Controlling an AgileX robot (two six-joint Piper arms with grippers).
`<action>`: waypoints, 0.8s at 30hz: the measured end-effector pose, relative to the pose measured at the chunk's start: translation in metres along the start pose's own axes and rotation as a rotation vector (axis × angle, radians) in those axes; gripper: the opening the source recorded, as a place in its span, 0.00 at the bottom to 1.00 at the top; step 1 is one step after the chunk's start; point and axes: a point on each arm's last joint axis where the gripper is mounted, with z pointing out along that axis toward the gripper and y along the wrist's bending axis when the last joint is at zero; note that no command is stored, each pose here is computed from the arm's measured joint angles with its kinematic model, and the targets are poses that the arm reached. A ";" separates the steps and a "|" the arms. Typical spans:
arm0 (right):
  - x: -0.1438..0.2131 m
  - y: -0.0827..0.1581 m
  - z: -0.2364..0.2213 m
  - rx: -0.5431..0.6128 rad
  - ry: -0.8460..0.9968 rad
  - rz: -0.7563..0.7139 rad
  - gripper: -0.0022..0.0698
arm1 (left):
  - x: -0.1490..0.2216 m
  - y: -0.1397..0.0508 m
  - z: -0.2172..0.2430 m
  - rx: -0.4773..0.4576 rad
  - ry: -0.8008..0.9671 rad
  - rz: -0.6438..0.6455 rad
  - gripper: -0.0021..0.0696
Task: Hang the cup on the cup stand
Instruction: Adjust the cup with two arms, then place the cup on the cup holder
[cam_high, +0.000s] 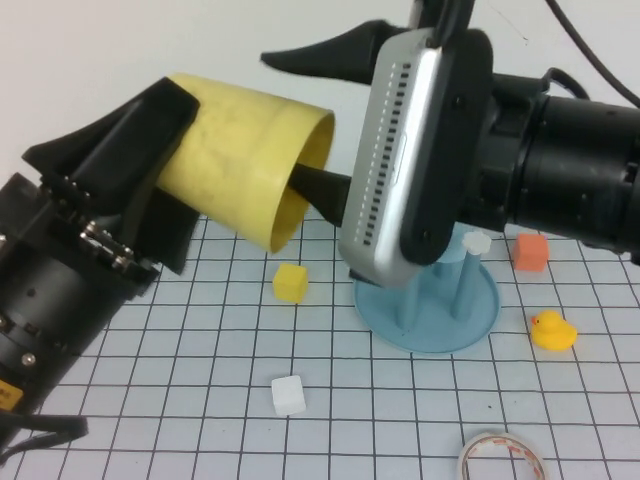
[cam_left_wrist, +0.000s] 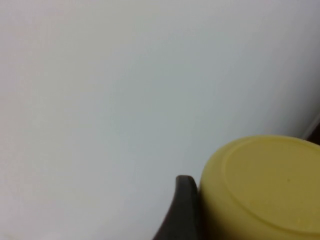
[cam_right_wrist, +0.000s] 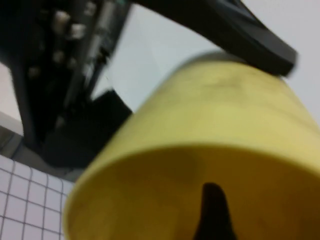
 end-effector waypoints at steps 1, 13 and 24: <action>0.000 -0.001 -0.001 0.011 0.015 0.004 0.66 | -0.001 0.000 0.000 0.001 -0.009 0.032 0.81; -0.006 0.018 -0.080 0.079 0.051 0.162 0.69 | -0.012 -0.020 0.019 -0.011 -0.061 0.771 0.81; 0.008 0.060 -0.183 0.268 0.100 0.367 0.26 | -0.014 0.011 0.072 -0.147 0.206 1.340 0.81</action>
